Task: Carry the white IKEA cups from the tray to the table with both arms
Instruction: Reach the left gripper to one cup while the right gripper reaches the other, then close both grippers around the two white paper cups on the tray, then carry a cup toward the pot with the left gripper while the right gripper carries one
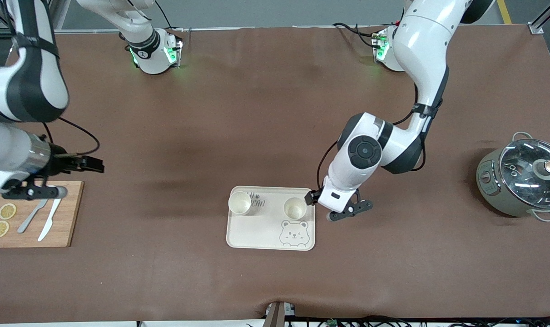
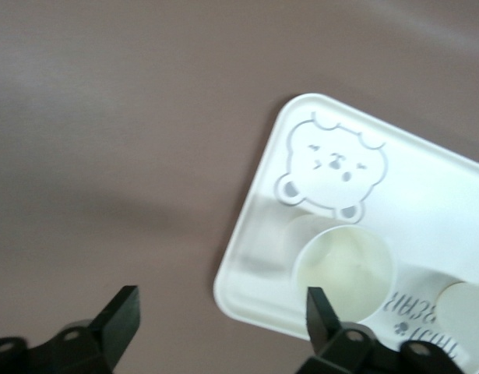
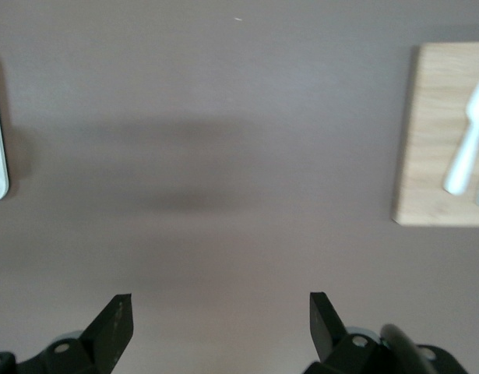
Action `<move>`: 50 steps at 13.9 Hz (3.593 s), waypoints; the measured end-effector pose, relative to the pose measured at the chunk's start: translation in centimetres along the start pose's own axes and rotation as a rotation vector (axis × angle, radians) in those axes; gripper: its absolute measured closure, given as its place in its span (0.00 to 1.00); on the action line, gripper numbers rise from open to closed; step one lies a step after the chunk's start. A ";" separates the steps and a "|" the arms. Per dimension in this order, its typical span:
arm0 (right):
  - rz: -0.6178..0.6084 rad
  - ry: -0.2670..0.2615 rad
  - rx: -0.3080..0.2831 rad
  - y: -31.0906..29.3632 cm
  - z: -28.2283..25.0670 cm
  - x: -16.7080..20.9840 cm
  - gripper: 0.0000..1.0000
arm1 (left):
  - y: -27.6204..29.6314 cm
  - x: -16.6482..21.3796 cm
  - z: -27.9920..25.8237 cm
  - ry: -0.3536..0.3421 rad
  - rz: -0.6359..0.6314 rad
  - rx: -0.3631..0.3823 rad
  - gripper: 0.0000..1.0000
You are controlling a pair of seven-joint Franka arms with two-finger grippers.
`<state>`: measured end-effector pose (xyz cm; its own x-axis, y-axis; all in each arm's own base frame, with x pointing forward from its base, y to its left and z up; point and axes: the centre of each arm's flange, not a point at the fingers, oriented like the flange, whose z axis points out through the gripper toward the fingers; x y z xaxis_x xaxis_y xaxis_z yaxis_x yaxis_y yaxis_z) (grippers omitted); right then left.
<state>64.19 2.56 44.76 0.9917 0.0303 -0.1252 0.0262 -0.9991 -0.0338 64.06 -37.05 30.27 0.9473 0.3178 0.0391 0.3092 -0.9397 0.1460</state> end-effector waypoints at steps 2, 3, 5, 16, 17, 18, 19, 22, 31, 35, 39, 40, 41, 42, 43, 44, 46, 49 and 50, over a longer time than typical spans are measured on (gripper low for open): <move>-0.032 0.026 0.002 -2.5 3.1 1.9 0.00 | 0.8 -0.1 1.1 0.025 -0.024 -0.032 0.19; -0.043 0.029 0.001 -3.7 4.2 2.5 0.00 | 1.0 -0.2 1.7 0.034 -0.030 -0.044 0.22; -0.020 0.014 -0.003 -5.7 5.9 2.9 0.00 | 1.5 -0.8 3.0 0.040 -0.021 -0.056 0.30; 0.394 0.013 0.094 -20.0 10.7 5.3 0.00 | 3.3 -3.7 8.0 0.038 -0.010 -0.073 0.67; 0.422 0.037 0.115 -21.5 11.5 5.7 0.00 | 3.3 -3.7 8.1 0.038 -0.010 -0.072 0.76; 0.447 0.057 0.130 -22.8 12.3 5.9 0.00 | 3.2 -3.6 8.1 0.039 -0.011 -0.072 0.88; 0.469 0.067 0.139 -24.1 13.0 5.9 0.00 | 3.2 -3.5 8.0 0.040 -0.012 -0.072 0.96; 0.543 0.074 0.152 -28.4 14.8 5.0 0.00 | 3.4 -2.7 6.7 0.056 -0.017 -0.084 0.96; 0.569 0.023 0.109 -31.8 20.1 3.7 0.37 | -3.3 2.8 -7.6 0.052 -0.130 -0.012 0.96; 0.572 0.008 0.095 -32.4 21.6 3.4 0.65 | -12.1 3.4 -7.4 -0.001 -0.227 0.073 0.96; 0.578 0.034 0.111 -32.1 19.9 4.1 0.98 | -20.4 2.7 -3.6 -0.087 -0.310 0.169 0.96; 0.581 0.031 0.107 -31.7 19.3 4.3 0.98 | -22.7 3.2 -3.1 -0.100 -0.342 0.182 0.96; 0.582 0.013 0.093 -31.1 18.6 4.4 0.98 | -24.9 3.7 -2.6 -0.111 -0.366 0.190 0.96; 0.568 -0.010 0.078 -30.0 17.5 4.6 0.98 | -26.6 4.0 -2.2 -0.116 -0.383 0.193 0.96; 0.544 -0.026 0.069 -28.5 16.0 5.0 0.98 | -27.6 4.2 -1.8 -0.114 -0.398 0.192 0.96; 0.510 -0.037 0.065 -26.4 14.1 5.5 0.98 | -28.4 4.2 -1.4 -0.109 -0.409 0.188 0.96; 0.436 -0.055 0.065 -20.8 11.1 6.3 0.98 | -29.5 3.7 -0.3 -0.090 -0.419 0.174 0.96; 0.340 -0.078 0.070 -11.5 10.2 6.5 0.98 | -31.3 2.3 1.9 -0.071 -0.388 0.156 0.96; 0.323 -0.092 0.058 -9.2 10.8 6.2 0.98 | -31.9 2.0 2.4 -0.078 -0.367 0.159 0.96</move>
<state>68.72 12.21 33.59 0.9320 -0.2820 -0.2275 -0.2971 -0.9542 -0.0342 56.31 -6.70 23.31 0.7735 0.6307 -0.0629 0.6309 -0.7756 -0.0182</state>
